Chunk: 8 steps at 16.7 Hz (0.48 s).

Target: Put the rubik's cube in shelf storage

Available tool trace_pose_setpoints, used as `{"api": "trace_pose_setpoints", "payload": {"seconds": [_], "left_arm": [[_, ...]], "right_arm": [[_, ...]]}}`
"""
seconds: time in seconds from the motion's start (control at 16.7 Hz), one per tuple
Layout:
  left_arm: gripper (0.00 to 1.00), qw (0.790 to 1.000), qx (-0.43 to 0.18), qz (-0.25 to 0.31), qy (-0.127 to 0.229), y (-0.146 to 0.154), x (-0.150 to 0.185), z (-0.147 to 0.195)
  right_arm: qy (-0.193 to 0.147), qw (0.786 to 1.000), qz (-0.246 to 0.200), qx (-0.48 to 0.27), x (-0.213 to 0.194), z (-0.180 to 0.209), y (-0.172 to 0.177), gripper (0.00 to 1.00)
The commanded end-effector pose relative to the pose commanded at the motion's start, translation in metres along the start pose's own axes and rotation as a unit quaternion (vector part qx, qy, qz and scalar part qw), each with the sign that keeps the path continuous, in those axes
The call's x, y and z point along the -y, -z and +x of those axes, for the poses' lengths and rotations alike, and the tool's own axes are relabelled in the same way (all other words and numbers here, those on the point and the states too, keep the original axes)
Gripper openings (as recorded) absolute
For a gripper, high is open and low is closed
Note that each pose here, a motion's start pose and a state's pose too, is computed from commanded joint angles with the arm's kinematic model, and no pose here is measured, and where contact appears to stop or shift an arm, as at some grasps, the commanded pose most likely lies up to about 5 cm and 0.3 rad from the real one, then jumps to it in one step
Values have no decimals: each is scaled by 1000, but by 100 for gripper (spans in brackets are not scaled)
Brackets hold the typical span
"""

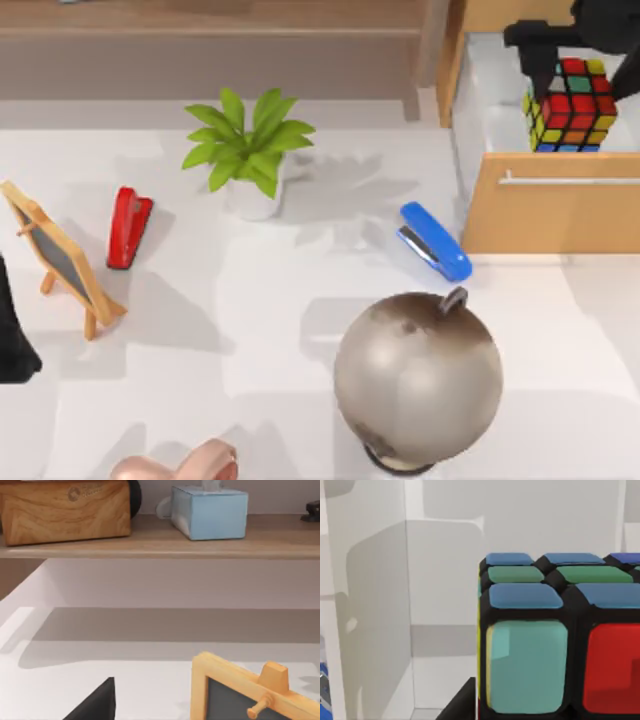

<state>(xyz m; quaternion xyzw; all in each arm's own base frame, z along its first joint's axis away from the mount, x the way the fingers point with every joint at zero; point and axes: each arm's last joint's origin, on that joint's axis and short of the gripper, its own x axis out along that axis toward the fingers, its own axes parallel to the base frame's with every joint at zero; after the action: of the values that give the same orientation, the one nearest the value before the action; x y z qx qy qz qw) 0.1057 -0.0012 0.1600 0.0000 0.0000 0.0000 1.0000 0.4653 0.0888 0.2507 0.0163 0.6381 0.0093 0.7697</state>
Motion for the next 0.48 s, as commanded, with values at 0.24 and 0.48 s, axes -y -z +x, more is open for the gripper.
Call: {"api": "trace_pose_setpoints", "payload": {"seconds": [0.24, 0.48], "left_arm": [[100, 1000, 0, 0, 0, 0, 0, 0], [100, 1000, 0, 0, 0, 0, 0, 0]], "right_arm": [[-79, 988, -45, 126, -55, -78, 26, 0], [-211, 937, -117, 254, -136, -130, 61, 0]]}}
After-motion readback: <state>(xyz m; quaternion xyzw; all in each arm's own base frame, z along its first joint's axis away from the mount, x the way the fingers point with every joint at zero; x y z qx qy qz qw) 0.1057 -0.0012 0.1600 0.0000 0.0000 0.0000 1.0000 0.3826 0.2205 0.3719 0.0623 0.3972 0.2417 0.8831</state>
